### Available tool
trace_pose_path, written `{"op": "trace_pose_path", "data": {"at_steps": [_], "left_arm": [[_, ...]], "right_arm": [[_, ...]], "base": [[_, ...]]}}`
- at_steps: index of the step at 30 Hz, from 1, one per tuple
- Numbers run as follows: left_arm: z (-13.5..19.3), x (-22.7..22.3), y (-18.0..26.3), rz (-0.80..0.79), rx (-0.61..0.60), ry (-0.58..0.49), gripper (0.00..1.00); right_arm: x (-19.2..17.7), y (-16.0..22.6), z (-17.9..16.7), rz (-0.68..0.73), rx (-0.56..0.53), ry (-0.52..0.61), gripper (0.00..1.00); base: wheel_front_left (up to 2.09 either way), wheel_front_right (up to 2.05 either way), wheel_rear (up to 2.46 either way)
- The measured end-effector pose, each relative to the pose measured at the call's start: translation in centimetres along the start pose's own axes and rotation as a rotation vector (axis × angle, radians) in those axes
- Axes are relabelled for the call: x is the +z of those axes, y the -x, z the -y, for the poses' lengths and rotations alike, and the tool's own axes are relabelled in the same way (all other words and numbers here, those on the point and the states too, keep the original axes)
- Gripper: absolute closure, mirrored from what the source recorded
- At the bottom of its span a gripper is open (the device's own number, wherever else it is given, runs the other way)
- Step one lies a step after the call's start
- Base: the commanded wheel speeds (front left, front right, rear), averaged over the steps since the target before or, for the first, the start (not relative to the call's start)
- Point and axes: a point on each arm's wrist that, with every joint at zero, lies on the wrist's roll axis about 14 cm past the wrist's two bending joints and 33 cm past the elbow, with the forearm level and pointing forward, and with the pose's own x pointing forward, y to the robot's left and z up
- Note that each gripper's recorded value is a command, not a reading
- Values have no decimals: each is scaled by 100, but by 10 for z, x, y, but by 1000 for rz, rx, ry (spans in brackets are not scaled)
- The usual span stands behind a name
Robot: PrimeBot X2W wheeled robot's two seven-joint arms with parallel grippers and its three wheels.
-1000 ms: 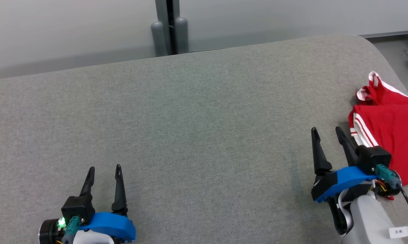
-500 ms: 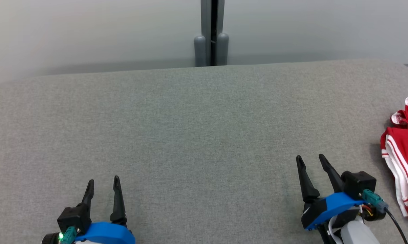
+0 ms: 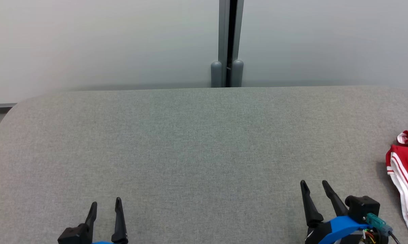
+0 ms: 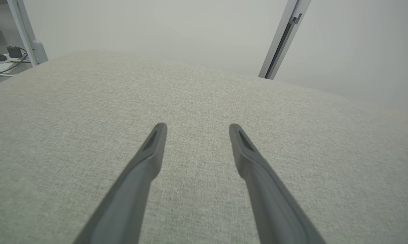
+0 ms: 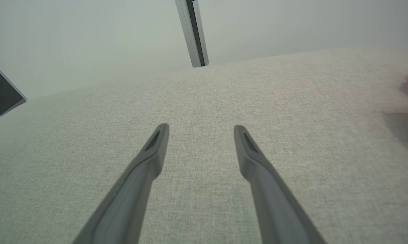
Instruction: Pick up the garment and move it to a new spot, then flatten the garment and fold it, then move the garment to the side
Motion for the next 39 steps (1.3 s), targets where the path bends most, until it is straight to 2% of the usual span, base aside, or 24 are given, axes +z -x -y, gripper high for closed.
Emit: {"op": "trace_pose_path", "data": {"at_steps": [9,10,15,39], "left_arm": [[0,2,8,11,-5,11,0],[-1,0,8,6,-4,13,100],[-6,-18,15,-55,16,24,100],[-18,1,4,-35,82,423,100]], "right_arm": [[4,6,2,18,-7,-4,0],[3,7,2,15,-7,-3,100],[-16,14,6,-49,-24,-16,100],[4,8,18,-1,-101,-417,100]], "base": [[0,0,0],[0,0,0],[0,0,0],[0,0,0]]}}
